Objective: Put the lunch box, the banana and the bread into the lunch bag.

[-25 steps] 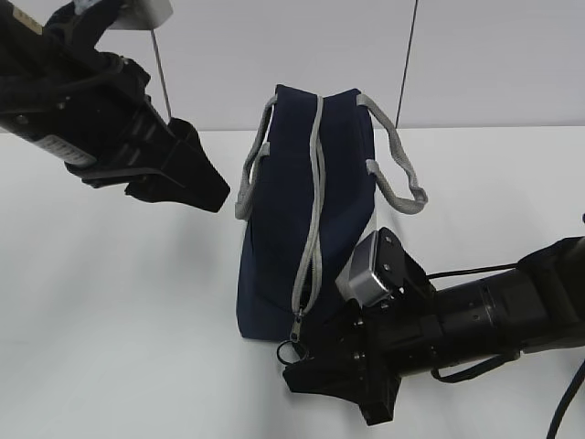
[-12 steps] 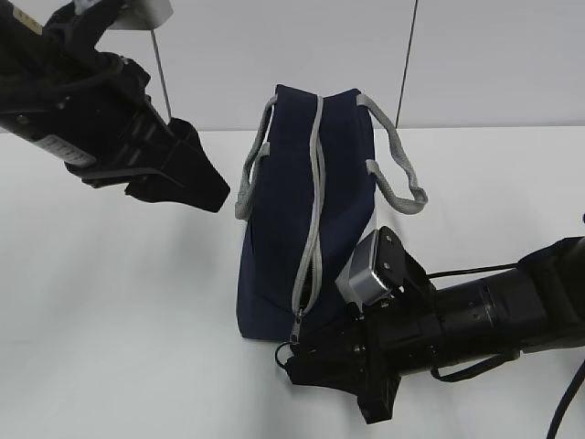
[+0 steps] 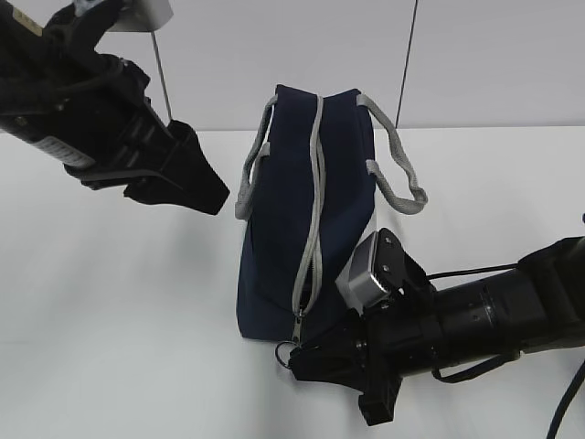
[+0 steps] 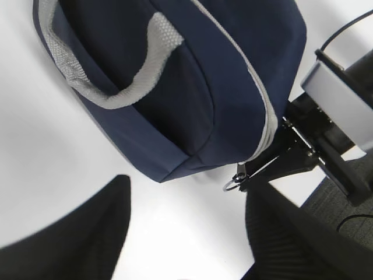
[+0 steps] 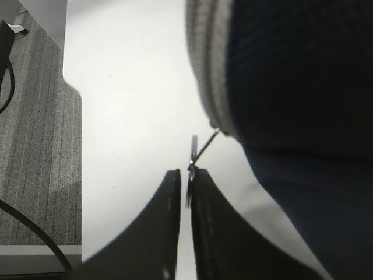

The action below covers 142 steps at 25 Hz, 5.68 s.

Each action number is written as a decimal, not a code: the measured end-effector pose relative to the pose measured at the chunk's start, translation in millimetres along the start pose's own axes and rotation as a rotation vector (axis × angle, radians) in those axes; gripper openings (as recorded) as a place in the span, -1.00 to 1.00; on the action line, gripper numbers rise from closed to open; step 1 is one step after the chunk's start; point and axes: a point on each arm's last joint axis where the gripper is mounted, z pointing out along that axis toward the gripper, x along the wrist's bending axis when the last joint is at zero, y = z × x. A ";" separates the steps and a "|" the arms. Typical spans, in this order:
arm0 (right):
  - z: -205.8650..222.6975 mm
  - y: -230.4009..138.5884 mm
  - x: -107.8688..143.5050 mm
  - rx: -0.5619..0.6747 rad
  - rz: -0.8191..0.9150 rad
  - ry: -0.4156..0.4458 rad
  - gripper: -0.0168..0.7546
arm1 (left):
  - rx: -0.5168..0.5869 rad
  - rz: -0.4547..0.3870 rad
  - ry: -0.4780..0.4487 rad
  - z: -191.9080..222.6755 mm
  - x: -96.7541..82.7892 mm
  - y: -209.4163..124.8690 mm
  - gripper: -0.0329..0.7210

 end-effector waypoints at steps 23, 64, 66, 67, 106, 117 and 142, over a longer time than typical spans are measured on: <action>-20.0 15.4 4.4 0.152 0.147 -0.102 -1.00 | 0.003 0.000 -0.001 0.0 -0.1 -0.3 0.24; -39.8 68.7 15.4 0.147 0.371 -0.021 -1.00 | 0.003 0.001 0.000 0.0 0.0 -0.3 0.24; -39.8 68.8 15.7 0.146 0.458 -0.025 -1.00 | 0.003 0.001 0.000 0.0 0.0 -0.3 0.24; -39.8 68.8 15.8 0.146 0.492 -0.025 -1.00 | 0.003 0.001 0.000 0.0 0.0 -0.3 0.24; -38.8 34.1 26.7 0.204 0.273 -0.050 -0.29 | 0.015 0.002 -0.003 0.0 -0.2 -1.3 0.23; -25.6 25.8 10.2 0.065 -0.022 -0.119 0.03 | 0.021 0.008 0.001 0.0 0.1 -1.9 0.23; -1.6 11.8 -13.5 0.030 -0.067 -0.079 0.05 | 0.038 0.033 0.025 -0.1 2.3 -3.4 0.21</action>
